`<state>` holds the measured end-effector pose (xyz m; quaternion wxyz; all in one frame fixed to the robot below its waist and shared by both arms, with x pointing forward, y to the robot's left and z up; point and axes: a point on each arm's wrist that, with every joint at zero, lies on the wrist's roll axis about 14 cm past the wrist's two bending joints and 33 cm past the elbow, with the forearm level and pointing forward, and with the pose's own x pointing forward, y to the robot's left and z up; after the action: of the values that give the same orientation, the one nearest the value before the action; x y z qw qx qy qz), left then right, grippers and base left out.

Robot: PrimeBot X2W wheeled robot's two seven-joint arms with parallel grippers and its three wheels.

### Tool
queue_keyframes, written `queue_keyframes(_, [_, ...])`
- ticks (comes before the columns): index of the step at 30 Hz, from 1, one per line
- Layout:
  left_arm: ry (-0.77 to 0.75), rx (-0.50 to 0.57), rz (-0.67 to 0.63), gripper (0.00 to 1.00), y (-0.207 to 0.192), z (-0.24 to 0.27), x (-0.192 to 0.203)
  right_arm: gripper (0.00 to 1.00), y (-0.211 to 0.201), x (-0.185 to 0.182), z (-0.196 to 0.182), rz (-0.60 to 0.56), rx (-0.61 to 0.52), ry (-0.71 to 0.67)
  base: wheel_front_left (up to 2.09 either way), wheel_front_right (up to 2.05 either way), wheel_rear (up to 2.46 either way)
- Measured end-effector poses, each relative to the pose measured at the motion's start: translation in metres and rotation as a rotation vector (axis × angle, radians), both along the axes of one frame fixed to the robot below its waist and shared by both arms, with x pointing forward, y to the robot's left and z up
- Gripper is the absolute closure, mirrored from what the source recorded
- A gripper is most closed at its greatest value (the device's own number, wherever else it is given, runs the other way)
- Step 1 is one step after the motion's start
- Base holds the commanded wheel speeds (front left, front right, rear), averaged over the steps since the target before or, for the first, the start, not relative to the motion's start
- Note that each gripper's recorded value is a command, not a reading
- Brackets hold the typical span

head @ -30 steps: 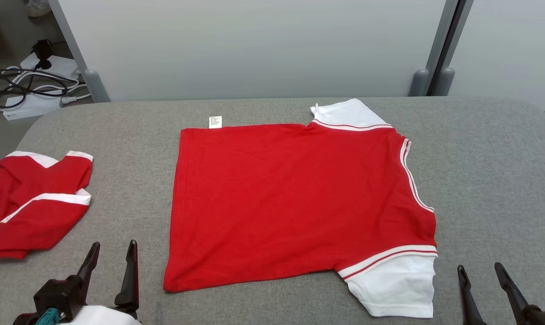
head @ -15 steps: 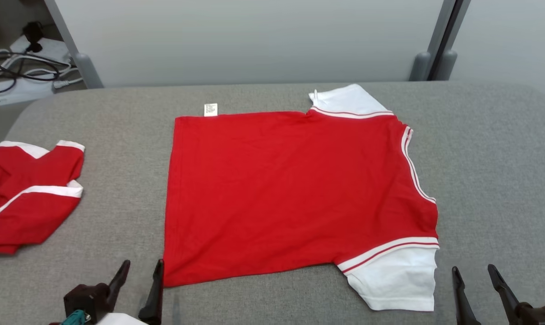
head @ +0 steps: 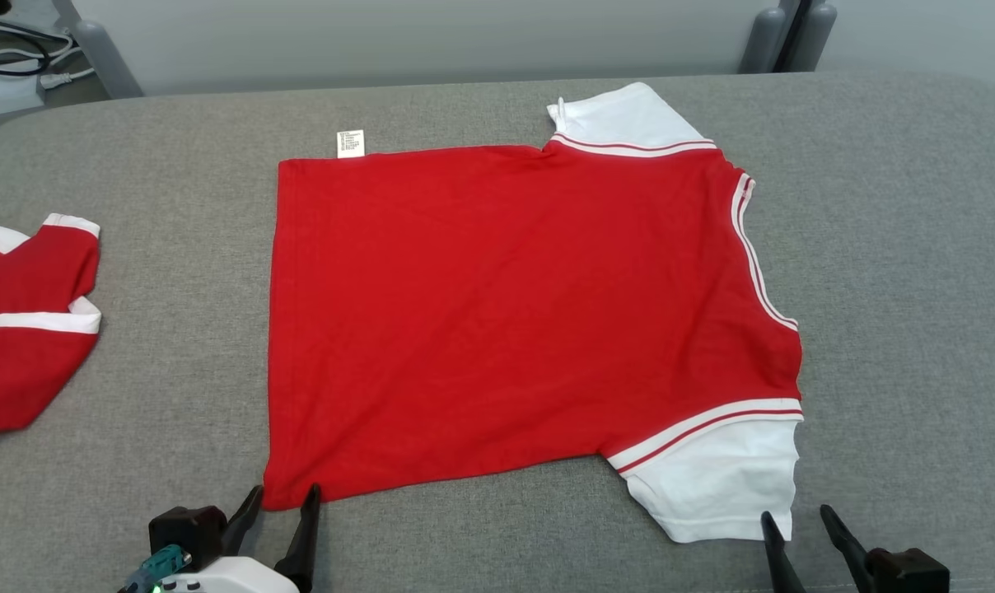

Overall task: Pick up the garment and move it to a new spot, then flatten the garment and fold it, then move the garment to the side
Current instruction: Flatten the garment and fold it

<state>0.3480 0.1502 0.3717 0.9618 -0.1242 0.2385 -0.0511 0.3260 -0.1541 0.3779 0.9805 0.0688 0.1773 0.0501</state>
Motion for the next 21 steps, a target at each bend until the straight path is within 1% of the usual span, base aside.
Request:
queue_keyframes(5, [0.051,-0.018,0.018,0.00,0.001,-0.016,-0.003,0.00,0.006,0.000,-0.010,0.011,0.020,0.034,0.00,0.00,0.00])
queue_keyframes(12, [0.046,-0.033,0.027,0.00,0.002,-0.019,0.006,0.00,0.014,0.003,-0.022,0.031,0.033,0.075,0.00,0.00,0.00])
queue_keyframes(13, [0.048,-0.037,0.022,0.00,0.002,-0.020,0.007,0.02,0.015,0.003,-0.022,0.033,0.033,0.072,0.00,0.00,0.00])
queue_keyframes(14, [0.047,-0.041,0.019,0.29,0.001,-0.020,0.007,0.56,0.016,0.004,-0.023,0.036,0.033,0.076,0.00,0.00,0.00])
queue_keyframes(15, [0.049,-0.042,0.019,0.73,0.001,-0.020,0.007,0.75,0.017,0.005,-0.023,0.038,0.037,0.075,0.00,0.00,0.00])
queue_keyframes(16, [0.049,-0.048,0.015,1.00,0.000,-0.020,0.008,1.00,0.017,0.006,-0.023,0.037,0.040,0.075,0.00,0.00,0.00])
queue_keyframes(21, [0.058,-0.069,0.017,1.00,-0.002,-0.022,0.007,1.00,0.022,0.007,-0.022,0.039,0.062,0.070,0.00,0.00,0.00])
